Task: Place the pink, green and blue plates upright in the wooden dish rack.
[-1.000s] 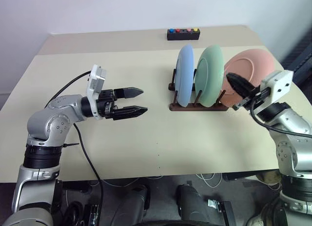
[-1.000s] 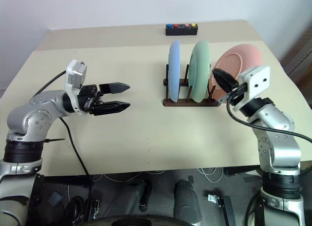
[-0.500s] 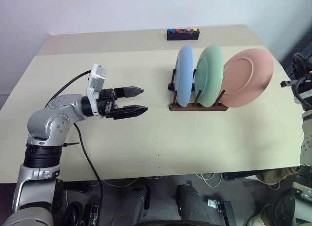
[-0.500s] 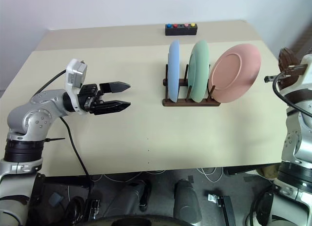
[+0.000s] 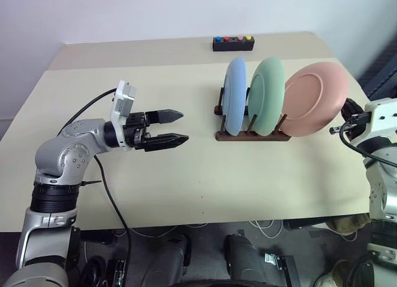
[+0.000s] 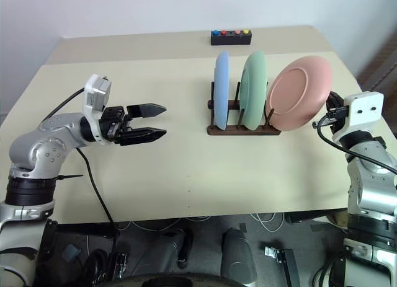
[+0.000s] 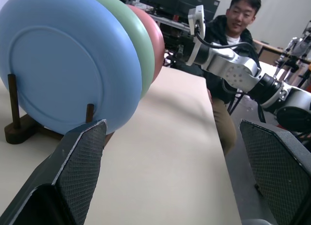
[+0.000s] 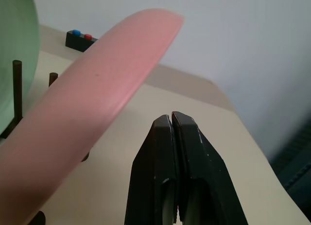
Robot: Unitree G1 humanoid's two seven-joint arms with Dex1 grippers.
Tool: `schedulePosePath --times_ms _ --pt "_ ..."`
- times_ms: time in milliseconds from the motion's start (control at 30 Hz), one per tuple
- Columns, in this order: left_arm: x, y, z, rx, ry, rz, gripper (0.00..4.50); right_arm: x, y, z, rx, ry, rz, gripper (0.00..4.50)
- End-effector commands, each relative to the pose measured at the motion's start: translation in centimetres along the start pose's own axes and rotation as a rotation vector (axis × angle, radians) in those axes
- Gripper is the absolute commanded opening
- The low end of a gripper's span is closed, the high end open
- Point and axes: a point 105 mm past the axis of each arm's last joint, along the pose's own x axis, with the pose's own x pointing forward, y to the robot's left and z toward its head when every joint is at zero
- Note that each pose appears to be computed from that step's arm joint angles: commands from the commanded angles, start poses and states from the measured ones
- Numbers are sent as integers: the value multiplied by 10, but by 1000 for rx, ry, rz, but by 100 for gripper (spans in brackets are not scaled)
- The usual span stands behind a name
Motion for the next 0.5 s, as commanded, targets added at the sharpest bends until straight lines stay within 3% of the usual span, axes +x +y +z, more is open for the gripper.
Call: schedulePosePath --times_ms 33,133,500 --pt "1 -2 15 65 -6 -5 450 5 0 37 -22 -126 11 3" --pt "1 -2 15 64 -7 -4 450 8 -2 47 -41 -150 15 3" --pt "3 2 26 102 -23 3 450 12 38 75 -19 -235 228 3"
